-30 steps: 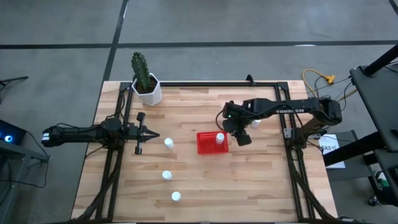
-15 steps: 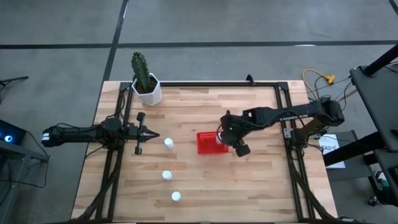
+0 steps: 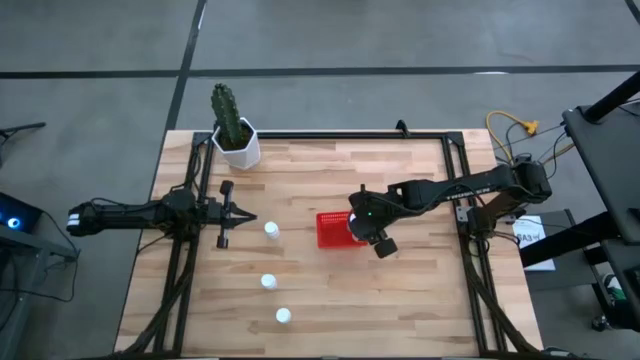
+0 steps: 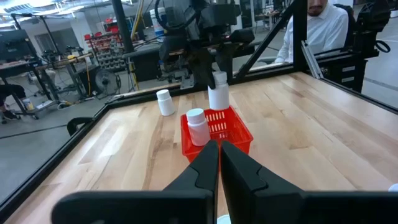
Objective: Pick and place pill bottles into a basket
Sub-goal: Put the white medicine bottle into the red basket
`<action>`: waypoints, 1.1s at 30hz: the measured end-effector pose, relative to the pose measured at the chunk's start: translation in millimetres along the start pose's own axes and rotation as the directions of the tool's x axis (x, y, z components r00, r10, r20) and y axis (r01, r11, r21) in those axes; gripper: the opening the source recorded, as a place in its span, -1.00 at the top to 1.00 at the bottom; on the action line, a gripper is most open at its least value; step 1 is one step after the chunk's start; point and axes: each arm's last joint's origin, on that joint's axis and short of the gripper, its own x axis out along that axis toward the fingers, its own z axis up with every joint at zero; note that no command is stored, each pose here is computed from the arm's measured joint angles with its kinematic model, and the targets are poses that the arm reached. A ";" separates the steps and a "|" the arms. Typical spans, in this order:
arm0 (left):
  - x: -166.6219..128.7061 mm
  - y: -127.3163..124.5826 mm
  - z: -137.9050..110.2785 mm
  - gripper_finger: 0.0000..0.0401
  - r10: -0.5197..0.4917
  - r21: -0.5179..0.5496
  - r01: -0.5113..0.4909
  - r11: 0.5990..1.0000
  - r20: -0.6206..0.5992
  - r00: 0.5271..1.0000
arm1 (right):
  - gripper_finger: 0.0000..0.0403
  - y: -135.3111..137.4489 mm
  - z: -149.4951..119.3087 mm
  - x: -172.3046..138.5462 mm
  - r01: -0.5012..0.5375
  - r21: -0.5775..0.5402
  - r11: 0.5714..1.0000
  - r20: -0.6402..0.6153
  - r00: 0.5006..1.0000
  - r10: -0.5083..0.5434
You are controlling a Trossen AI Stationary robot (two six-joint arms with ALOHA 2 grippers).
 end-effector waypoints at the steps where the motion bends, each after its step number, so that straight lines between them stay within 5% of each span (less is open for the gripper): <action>1: 0.0 0.0 -0.2 1.00 0.000 -0.001 0.000 1.000 -0.002 1.000 | 0.28 -0.3 0.8 0.8 0.004 -0.002 1.000 0.010 1.000 -0.004; 33: 0.4 -0.1 -0.5 1.00 -0.001 -0.001 0.001 1.000 -0.006 1.000 | 0.28 0.2 -5.2 17.9 0.009 -0.015 1.000 0.023 1.000 -0.008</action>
